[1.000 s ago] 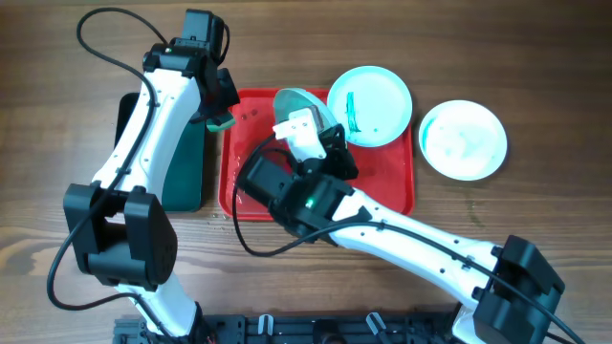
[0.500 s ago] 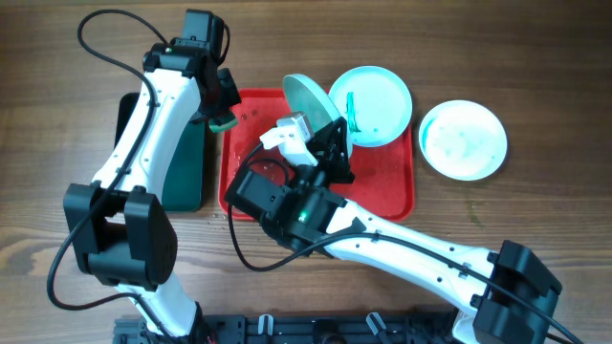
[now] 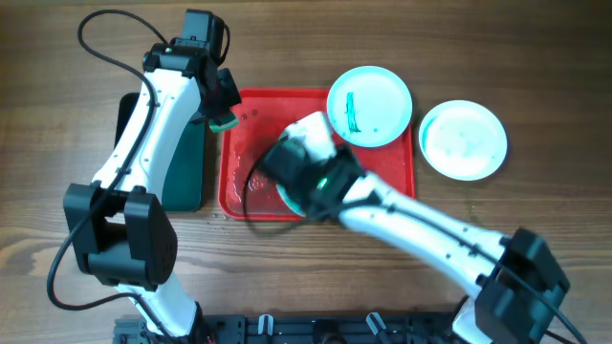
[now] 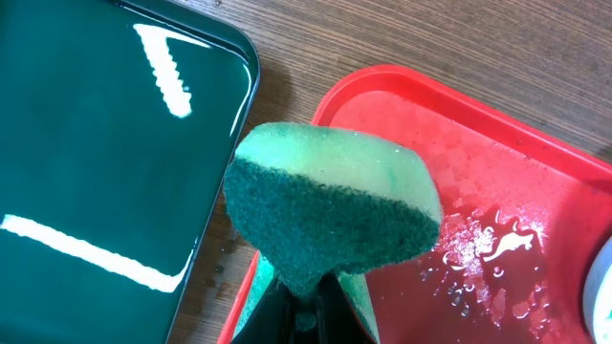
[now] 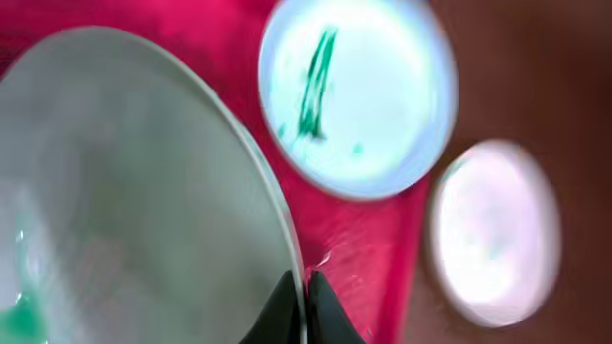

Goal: Clean dirty plates on tray and stack at the side
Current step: 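Lift the plate with the right gripper and stack it on the first plate, then drag the last plate to the tray center with the right gripper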

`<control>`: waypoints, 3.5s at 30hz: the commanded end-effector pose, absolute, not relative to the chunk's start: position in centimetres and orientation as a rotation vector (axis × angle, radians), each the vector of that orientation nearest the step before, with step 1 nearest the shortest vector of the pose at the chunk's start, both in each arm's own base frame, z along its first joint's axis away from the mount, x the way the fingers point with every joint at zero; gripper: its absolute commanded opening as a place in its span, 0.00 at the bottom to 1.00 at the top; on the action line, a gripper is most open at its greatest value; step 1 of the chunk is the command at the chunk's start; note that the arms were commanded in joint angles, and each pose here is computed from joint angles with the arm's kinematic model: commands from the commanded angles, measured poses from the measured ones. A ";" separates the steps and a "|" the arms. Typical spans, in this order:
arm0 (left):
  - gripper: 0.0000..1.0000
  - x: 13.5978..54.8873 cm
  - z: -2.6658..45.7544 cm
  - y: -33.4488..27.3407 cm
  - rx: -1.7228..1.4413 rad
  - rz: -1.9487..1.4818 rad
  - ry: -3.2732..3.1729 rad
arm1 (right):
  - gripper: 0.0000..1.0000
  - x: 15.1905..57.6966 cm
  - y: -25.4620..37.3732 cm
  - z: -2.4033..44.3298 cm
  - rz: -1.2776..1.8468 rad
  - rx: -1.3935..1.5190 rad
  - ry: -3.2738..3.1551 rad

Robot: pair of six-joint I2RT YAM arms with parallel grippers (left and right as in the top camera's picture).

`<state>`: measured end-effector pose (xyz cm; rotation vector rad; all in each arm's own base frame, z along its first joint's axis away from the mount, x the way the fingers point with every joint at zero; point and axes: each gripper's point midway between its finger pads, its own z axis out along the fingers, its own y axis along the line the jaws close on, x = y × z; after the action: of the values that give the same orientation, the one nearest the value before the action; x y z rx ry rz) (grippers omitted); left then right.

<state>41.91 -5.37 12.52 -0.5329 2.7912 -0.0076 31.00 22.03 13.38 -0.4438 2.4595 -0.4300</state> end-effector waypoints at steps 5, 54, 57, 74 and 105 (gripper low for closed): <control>0.04 42.0 12.3 -5.5 -0.558 -0.024 2.798 | 0.04 34.1 15.9 15.3 0.172 -0.064 2.718; 0.04 41.9 12.3 -5.5 -0.558 -0.022 2.802 | 0.27 40.7 7.9 4.0 0.064 0.563 2.806; 0.04 41.8 12.3 -5.5 -0.558 -0.020 2.805 | 0.23 40.7 7.6 3.8 0.077 0.573 2.811; 0.04 42.1 12.4 -5.6 -0.557 -0.026 2.794 | 0.21 41.1 7.0 1.4 0.255 0.557 2.909; 0.04 42.2 12.4 -5.6 -0.556 -0.028 2.790 | 0.43 38.9 16.9 3.8 0.432 -0.306 2.949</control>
<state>41.87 -5.42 12.46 -0.5327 2.7946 -0.0110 36.12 16.83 3.15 -0.1687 3.0554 0.4819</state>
